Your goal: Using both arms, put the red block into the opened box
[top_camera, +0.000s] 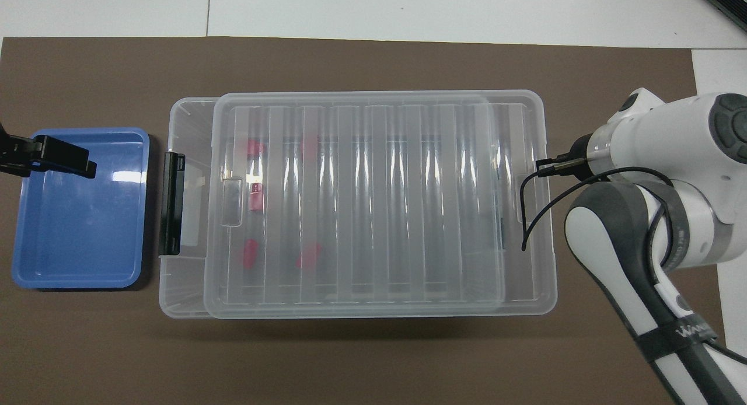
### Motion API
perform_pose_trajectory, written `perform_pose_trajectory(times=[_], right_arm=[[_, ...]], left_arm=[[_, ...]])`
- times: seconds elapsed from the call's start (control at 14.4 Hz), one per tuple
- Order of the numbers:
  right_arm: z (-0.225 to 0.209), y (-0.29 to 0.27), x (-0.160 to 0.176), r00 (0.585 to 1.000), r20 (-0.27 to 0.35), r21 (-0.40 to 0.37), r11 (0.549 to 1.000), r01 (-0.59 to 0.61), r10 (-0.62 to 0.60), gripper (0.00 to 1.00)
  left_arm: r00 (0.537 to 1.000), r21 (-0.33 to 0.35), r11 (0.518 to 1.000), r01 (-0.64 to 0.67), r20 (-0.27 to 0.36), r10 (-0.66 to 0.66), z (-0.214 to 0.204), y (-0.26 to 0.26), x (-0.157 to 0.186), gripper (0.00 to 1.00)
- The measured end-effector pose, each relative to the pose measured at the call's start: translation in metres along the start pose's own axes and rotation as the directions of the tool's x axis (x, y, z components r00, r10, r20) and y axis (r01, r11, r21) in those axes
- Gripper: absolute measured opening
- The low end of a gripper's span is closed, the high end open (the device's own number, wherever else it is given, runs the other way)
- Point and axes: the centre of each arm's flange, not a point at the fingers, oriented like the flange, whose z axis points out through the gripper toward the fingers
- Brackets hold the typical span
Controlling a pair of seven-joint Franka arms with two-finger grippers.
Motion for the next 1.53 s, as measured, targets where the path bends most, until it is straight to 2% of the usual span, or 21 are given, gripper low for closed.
perform_pose_trajectory(times=[0.55, 1.53], right_arm=[[0.001, -0.026, 0.000, 1.000, 0.000, 0.029, 0.999, -0.013, 0.013, 0.01], [0.001, -0.039, 0.000, 1.000, 0.000, 0.061, 0.998, -0.012, 0.012, 0.01]], left_arm=[[1.000, 0.001, 1.000, -0.010, -0.030, 0.010, -0.017, 0.006, -0.010, 1.00], [0.999, 0.000, 1.000, 0.008, -0.032, -0.008, -0.018, -0.004, -0.011, 1.00]])
